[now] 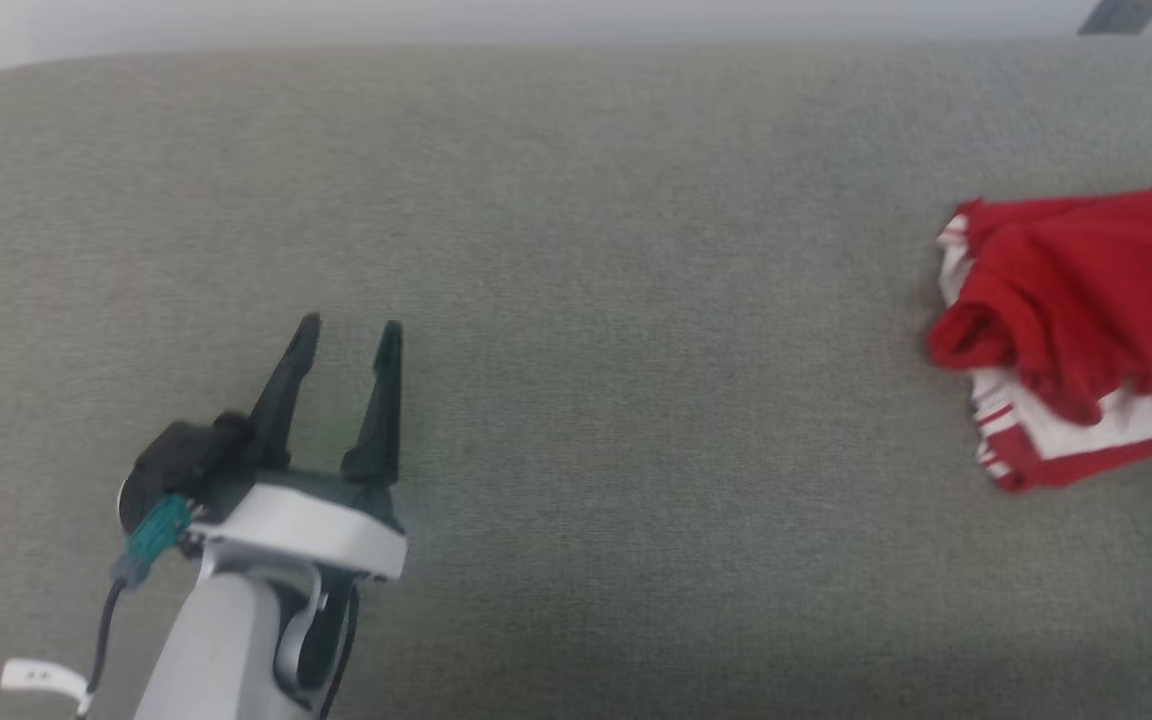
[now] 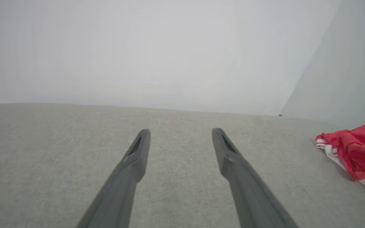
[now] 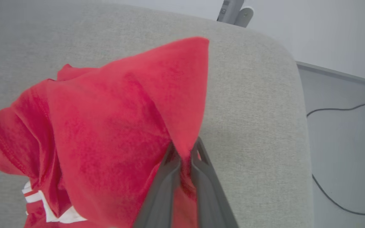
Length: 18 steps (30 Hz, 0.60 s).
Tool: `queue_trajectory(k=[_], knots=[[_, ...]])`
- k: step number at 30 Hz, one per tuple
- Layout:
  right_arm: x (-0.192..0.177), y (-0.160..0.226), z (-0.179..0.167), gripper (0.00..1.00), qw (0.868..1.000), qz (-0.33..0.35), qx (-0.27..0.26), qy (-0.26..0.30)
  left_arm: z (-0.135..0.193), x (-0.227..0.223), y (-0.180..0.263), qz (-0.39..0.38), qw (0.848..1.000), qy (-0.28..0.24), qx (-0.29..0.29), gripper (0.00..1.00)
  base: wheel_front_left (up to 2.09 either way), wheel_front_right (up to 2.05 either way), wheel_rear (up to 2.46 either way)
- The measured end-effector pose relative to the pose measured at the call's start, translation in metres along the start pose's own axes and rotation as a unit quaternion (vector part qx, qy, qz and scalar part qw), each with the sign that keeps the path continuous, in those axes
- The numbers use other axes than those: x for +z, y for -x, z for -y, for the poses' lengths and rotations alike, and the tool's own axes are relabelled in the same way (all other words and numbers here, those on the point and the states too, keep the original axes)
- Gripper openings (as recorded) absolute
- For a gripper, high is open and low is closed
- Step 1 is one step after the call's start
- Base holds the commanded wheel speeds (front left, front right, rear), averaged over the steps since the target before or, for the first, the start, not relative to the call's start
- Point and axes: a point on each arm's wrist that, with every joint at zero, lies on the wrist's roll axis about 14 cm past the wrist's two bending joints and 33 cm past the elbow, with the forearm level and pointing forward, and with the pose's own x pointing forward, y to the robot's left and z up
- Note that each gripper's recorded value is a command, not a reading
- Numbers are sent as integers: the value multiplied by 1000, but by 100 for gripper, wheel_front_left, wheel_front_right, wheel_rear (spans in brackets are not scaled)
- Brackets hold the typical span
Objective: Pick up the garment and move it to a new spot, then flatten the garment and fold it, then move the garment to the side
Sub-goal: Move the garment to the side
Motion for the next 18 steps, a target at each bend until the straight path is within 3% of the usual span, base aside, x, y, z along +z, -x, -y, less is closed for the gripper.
queue_trajectory(k=[18], knots=[[-7,1,113,0,988,12,-150,32,77,-34,-72,-17,993,7,-118,100,0,0,0]])
